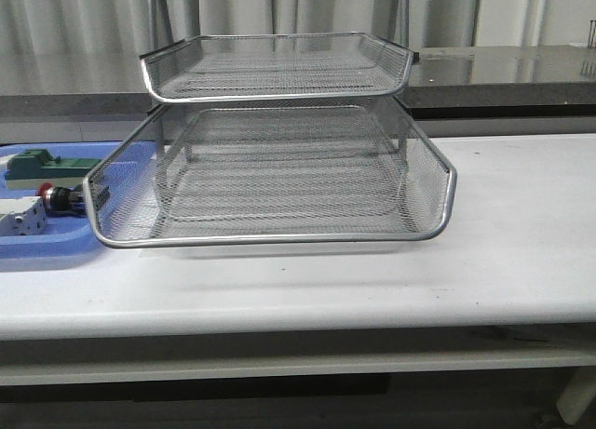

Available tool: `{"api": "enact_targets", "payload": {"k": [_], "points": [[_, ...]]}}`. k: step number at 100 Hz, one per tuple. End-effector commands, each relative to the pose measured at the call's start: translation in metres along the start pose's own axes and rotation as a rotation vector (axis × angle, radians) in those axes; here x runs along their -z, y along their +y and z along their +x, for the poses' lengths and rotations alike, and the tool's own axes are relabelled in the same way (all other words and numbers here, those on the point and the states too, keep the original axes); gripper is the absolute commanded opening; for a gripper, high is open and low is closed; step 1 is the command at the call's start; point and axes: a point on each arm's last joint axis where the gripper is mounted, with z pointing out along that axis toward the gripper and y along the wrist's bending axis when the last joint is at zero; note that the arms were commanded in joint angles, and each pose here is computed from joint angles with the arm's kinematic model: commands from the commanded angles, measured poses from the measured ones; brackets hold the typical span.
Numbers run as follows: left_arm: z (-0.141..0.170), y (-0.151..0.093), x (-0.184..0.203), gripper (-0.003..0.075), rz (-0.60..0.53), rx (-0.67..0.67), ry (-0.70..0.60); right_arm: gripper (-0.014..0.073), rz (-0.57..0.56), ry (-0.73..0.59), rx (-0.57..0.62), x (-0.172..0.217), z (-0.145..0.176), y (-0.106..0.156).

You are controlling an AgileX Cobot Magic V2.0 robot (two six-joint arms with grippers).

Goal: Place button on rack with both arms
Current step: 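Release the tier and withdraw the right gripper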

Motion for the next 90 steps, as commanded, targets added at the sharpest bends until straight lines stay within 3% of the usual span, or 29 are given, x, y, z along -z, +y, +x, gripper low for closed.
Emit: {"api": "enact_targets", "payload": {"k": [1,33,62,90], "points": [[-0.014,0.000,0.010,0.0684,0.004,0.008,-0.100,-0.0067,0.001,-0.090,0.005,0.007,-0.013,0.000],[-0.027,-0.001,0.007,0.0643,0.016,-0.032,-0.138,-0.0067,0.001,-0.089,0.005,0.007,-0.013,0.000],[-0.089,-0.005,-0.025,0.0643,0.070,-0.320,-0.156,-0.0067,0.001,-0.089,0.005,0.007,-0.013,0.000],[-0.131,-0.004,-0.084,0.0643,0.118,-0.575,-0.046,-0.0067,0.001,-0.089,0.005,0.007,-0.013,0.000]]}}
